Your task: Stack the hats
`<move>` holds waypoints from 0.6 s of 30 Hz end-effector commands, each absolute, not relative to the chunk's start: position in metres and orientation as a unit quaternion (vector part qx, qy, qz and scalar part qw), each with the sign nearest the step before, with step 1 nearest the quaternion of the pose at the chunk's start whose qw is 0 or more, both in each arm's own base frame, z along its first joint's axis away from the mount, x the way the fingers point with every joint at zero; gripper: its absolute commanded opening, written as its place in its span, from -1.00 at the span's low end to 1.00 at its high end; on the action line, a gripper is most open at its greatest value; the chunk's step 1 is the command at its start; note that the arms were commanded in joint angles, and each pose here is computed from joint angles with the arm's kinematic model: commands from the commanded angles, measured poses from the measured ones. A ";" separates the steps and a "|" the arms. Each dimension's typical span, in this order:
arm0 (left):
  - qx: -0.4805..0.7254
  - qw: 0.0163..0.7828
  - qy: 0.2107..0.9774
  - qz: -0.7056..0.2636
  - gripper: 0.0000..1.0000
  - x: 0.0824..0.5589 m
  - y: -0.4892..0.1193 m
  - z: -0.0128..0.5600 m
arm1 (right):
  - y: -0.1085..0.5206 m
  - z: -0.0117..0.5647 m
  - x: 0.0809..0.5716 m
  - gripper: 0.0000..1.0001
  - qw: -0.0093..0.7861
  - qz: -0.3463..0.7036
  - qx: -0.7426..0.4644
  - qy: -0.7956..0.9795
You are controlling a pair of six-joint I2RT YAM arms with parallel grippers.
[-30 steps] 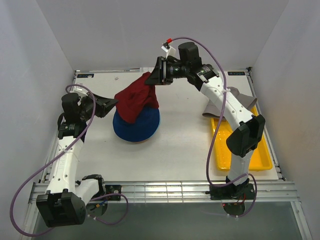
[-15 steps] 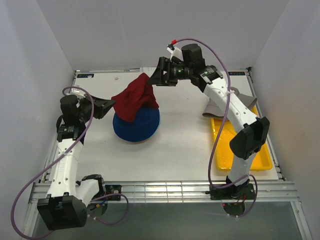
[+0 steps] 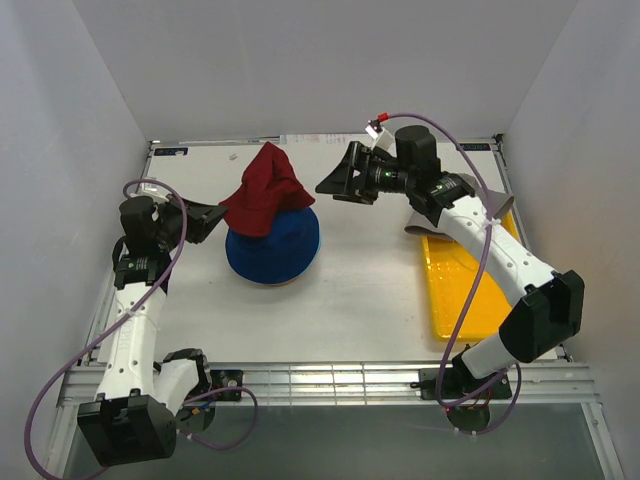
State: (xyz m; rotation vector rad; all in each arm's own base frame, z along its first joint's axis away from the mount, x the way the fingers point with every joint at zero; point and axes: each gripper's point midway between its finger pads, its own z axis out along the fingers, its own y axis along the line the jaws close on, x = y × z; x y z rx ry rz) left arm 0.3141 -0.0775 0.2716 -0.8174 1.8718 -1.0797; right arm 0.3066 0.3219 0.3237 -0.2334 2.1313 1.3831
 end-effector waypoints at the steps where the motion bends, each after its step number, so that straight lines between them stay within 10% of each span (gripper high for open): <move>1: -0.311 0.418 0.740 -0.426 -1.00 0.310 -0.076 0.274 | 0.333 0.327 0.304 0.58 0.286 0.560 -0.075 0.774; 18: -0.300 0.419 0.747 -0.420 -1.00 0.307 -0.077 0.273 | 0.360 0.305 0.320 0.61 0.264 0.614 0.001 0.744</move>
